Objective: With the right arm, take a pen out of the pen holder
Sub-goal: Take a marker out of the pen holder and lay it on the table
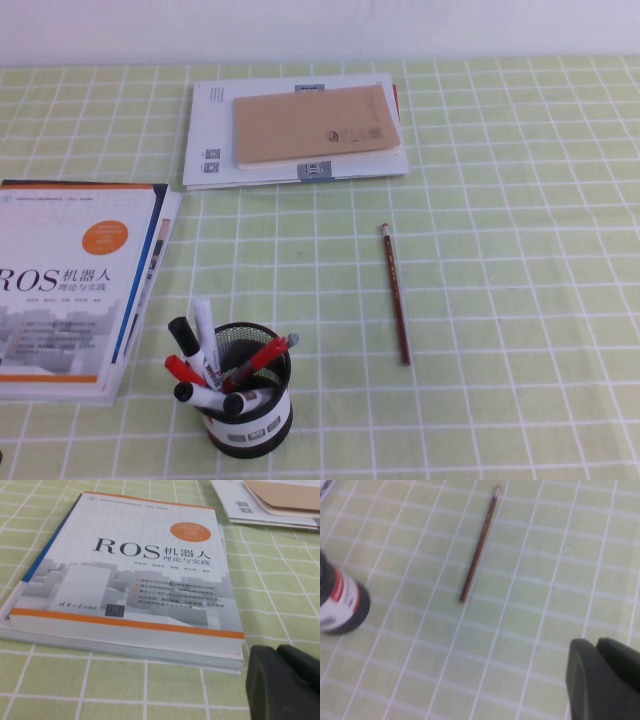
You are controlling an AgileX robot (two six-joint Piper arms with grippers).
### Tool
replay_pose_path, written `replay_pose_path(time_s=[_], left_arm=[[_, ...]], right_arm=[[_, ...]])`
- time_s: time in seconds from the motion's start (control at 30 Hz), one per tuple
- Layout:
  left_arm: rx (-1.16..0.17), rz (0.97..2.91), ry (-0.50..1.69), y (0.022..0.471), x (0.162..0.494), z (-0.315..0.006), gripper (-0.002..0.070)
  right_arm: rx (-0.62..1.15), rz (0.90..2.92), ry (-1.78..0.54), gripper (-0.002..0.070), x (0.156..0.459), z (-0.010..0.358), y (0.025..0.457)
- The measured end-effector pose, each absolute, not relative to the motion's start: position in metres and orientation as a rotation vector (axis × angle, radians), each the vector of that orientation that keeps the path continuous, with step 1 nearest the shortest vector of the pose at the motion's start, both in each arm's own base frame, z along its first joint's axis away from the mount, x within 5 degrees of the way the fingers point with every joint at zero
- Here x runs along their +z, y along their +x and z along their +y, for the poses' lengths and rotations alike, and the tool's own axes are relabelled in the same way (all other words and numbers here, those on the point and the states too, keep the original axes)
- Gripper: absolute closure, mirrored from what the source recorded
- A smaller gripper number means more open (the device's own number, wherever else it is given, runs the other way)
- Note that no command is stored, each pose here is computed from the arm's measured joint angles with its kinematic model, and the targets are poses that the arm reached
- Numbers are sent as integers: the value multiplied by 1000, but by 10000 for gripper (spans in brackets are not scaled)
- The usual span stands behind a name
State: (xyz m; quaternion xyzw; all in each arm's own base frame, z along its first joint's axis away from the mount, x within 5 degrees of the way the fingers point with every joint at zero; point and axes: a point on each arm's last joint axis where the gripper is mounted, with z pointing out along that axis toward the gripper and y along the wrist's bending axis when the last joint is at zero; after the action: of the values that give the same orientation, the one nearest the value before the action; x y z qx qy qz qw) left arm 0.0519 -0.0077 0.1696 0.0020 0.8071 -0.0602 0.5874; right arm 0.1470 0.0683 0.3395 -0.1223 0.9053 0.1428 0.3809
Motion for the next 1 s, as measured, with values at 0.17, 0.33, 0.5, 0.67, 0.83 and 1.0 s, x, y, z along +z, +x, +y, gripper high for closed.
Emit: replay_pose_path(time_s=[0.17, 0.33, 0.5, 0.67, 0.83, 1.0], left_arm=[[-140, 1881, 5, 52, 170, -8, 683], [-140, 1881, 5, 52, 170, -8, 683], [-140, 1881, 5, 52, 170, -8, 683], [-140, 1881, 5, 52, 170, -8, 683], [-140, 1881, 5, 52, 170, -8, 683], [-140, 1881, 5, 52, 170, -8, 683]], right_arm=[[393, 2395, -329, 688, 332, 57, 112], [366, 2417, -343, 688, 326, 51, 100], [330, 2382, -335, 688, 302, 50, 104], [306, 2260, -276, 688, 267, 46, 111], [250, 2016, -88, 688, 238, 24, 101], [190, 1857, 22, 689, 205, 10, 83]])
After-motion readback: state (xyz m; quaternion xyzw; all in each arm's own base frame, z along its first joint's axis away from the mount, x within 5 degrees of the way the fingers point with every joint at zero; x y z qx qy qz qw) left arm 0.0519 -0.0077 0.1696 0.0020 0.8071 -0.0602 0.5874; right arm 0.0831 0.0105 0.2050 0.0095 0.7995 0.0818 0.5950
